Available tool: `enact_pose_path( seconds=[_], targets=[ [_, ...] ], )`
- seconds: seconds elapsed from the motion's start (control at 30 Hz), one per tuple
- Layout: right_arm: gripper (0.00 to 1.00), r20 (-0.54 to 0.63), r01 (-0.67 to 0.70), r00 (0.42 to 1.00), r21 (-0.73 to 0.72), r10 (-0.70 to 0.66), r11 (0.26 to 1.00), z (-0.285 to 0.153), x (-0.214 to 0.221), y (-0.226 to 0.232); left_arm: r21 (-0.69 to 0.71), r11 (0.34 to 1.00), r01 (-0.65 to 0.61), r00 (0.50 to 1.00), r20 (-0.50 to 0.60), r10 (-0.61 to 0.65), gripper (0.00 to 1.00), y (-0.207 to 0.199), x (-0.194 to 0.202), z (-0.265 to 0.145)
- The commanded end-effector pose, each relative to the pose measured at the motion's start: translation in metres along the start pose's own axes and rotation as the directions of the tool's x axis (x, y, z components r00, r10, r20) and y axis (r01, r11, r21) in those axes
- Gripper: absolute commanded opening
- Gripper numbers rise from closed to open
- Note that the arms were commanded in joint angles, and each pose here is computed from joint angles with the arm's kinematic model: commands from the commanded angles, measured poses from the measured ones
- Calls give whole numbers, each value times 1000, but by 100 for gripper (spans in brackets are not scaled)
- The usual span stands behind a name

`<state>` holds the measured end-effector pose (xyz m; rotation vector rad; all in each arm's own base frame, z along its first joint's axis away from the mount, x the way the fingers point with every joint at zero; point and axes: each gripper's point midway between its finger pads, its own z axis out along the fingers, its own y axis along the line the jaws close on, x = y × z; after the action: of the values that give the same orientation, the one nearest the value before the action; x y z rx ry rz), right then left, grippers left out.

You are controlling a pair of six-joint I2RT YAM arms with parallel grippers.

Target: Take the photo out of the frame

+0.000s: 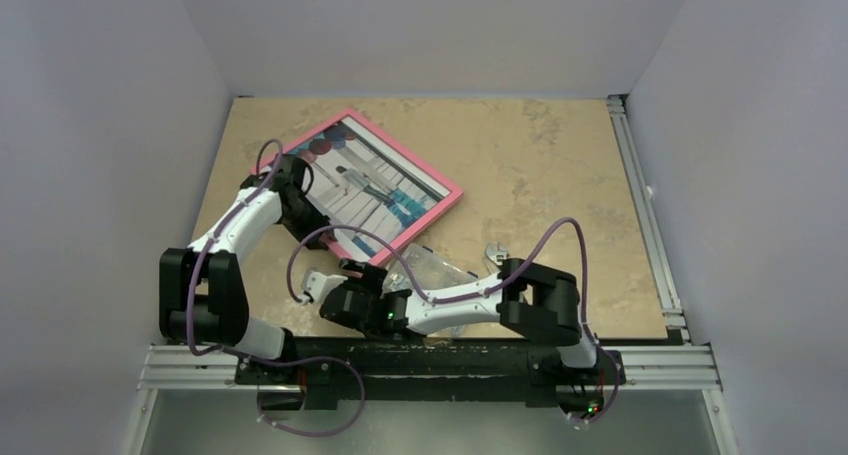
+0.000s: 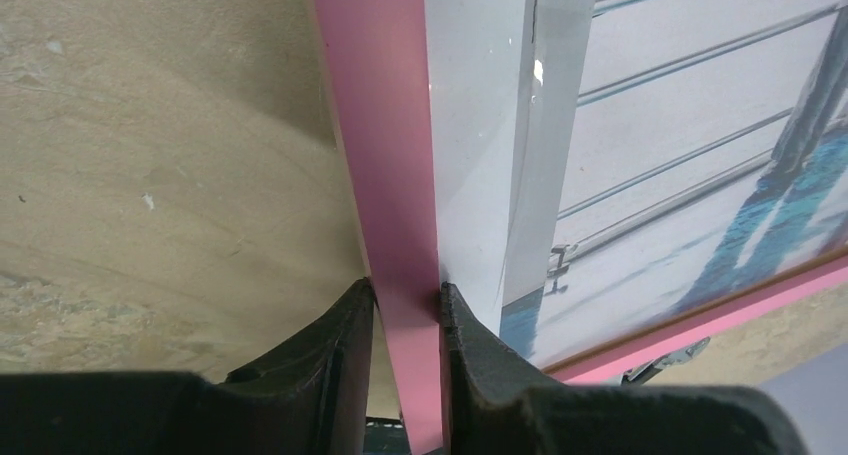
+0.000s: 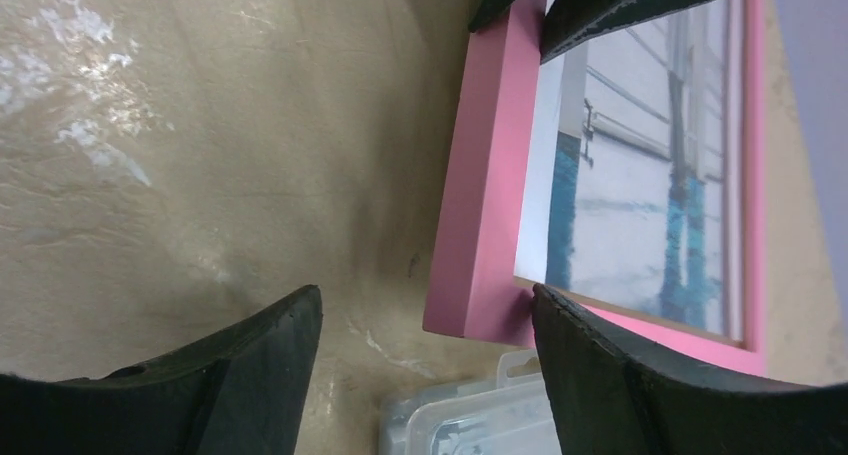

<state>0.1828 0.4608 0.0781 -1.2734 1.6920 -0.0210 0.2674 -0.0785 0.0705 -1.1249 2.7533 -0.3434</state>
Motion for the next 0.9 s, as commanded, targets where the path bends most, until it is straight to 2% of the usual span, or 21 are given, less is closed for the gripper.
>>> enact_pose_path(
  seconds=[0.0,0.17,0.37,0.6,0.73,0.87],
  targets=[
    [74,-19,72,997,239,-70,968,-3,-12,-35,129,990,-55,998,23,52,0,-26,-2,-34],
    [71,-101,212,977,394,-187,894,-1,-5,-54,108,993,-53,998,18,52,0,-23,-2,-34],
    [65,-177,370,929,486,-325,791,4,-7,-63,110,993,-51,999,20,49,0,-24,-2,-36],
    [54,-177,376,925,564,-337,735,5,-26,-71,92,994,-51,997,57,46,0,-18,-4,-43],
    [32,-162,367,925,614,-343,699,-2,-39,-80,117,991,-63,995,81,54,0,-21,-6,-51],
    [4,-148,365,923,629,-355,686,-4,-42,-83,131,988,-78,994,83,67,0,-23,-5,-55]
  ],
)
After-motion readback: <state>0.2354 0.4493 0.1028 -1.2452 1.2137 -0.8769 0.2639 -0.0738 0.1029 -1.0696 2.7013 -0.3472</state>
